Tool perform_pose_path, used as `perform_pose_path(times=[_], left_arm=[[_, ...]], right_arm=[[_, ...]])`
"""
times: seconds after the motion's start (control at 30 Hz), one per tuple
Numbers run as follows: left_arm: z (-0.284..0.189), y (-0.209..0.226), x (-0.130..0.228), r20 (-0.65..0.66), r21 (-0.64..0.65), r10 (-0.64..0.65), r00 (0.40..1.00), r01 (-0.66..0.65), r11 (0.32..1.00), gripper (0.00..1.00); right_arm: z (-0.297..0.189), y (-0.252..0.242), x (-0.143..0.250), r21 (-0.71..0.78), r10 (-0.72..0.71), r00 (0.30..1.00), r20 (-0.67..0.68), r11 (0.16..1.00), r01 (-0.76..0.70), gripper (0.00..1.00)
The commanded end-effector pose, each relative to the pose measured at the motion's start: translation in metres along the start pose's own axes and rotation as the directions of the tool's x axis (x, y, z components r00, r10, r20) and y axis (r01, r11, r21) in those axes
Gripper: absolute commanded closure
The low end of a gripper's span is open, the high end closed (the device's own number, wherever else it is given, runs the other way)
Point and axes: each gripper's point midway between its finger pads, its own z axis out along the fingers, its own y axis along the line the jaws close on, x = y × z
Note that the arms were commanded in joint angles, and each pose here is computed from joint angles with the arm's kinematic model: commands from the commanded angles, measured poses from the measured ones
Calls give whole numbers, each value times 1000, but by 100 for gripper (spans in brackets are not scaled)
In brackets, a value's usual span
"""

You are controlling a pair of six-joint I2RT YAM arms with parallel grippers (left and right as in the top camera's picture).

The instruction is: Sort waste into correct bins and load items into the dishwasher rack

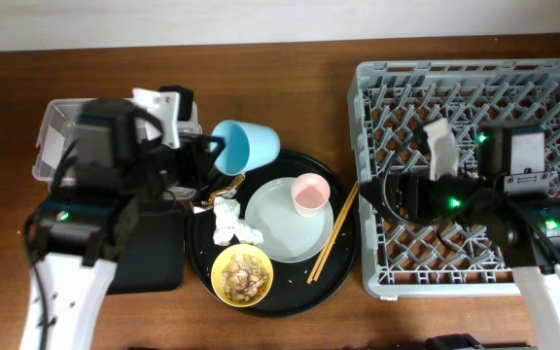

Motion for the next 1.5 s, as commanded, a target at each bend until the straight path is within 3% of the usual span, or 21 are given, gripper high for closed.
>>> perform_pose_path(times=[0.0, 0.03, 0.1, 0.2, 0.33, 0.5, 0.53, 0.57, 0.6, 0.67, 0.73, 0.8, 0.87, 1.03, 1.1, 1.13, 1.2, 1.33, 1.4, 1.43, 1.47], left_arm=[[-81, -98, -11, 82, 647, 122, 989, -146, 749, 100], [-92, -111, -9, 93, 717, 155, 983, -175, 675, 100], [-99, -118, -4, 87, 756, 172, 981, -178, 630, 100], [-103, -133, 6, 68, 798, 204, 977, -175, 577, 100], [-101, -147, 14, 68, 813, 242, 968, -194, 549, 100], [-101, -149, 15, 72, 815, 248, 966, -201, 544, 100], [-101, -149, 15, 72, 815, 248, 966, -201, 544, 70], [-101, -149, 15, 72, 815, 248, 966, -201, 544, 17], [-97, -147, 13, 76, 800, 243, 967, -204, 564, 0], [-82, -136, 3, 95, 725, 219, 971, -218, 653, 0], [-75, -129, -2, 107, 680, 207, 972, -223, 699, 0], [-75, -128, -2, 108, 677, 206, 973, -224, 701, 0], [-74, -128, -3, 109, 672, 205, 973, -224, 706, 0], [-71, -125, 2, 73, 667, 189, 979, -188, 721, 0], [-71, -124, 4, 60, 667, 183, 981, -176, 724, 0], [-70, -123, 6, 46, 666, 177, 983, -163, 728, 0], [-70, -122, 9, 27, 665, 169, 985, -143, 733, 0], [-65, -116, 9, 23, 633, 164, 986, -141, 762, 0], [-45, -94, 11, 30, 485, 187, 982, -178, 856, 0], [-20, -60, 25, -39, 231, 188, 981, -175, 957, 0], [-13, -46, 32, -64, 115, 197, 978, -188, 975, 0]], right_arm=[[-38, 107, -23, -550, -227, 952, 207, 778, 305, 13], [-48, 119, -26, -602, -251, 935, 251, 716, 353, 13], [-60, 132, -34, -652, -247, 926, 286, 658, 377, 13], [-64, 168, -26, -703, -328, 885, 329, 540, 462, 13], [-59, 203, -18, -715, -370, 861, 349, 489, 500, 13], [-53, 219, -7, -726, -395, 854, 338, 468, 504, 47], [-51, 216, -10, -714, -389, 855, 342, 484, 506, 48], [-51, 208, -18, -672, -372, 857, 356, 536, 512, 47], [-55, 191, -29, -599, -339, 863, 375, 621, 505, 48], [-76, 125, -46, -358, -214, 888, 406, 857, 370, 47], [-94, 14, -24, 57, 17, 918, 397, 997, -43, 48], [-103, -61, 25, 361, 213, 918, 335, 871, -334, 48], [-97, -95, 54, 513, 330, 917, 224, 760, -399, 47], [-21, -156, 74, 589, 605, 783, -146, 689, -422, 47], [12, -158, 92, 600, 610, 716, -339, 726, -335, 47], [22, -156, 94, 616, 589, 713, -380, 736, -281, 40], [26, -159, 91, 661, 584, 731, -352, 708, -249, 22], [14, -153, 64, 641, 532, 802, -271, 721, -261, 18], [1, -120, 33, 512, 418, 884, -210, 817, -264, 18], [-17, -96, 10, 439, 337, 934, -122, 862, -254, 18], [-27, -87, 0, 415, 298, 952, -71, 877, -244, 18]])
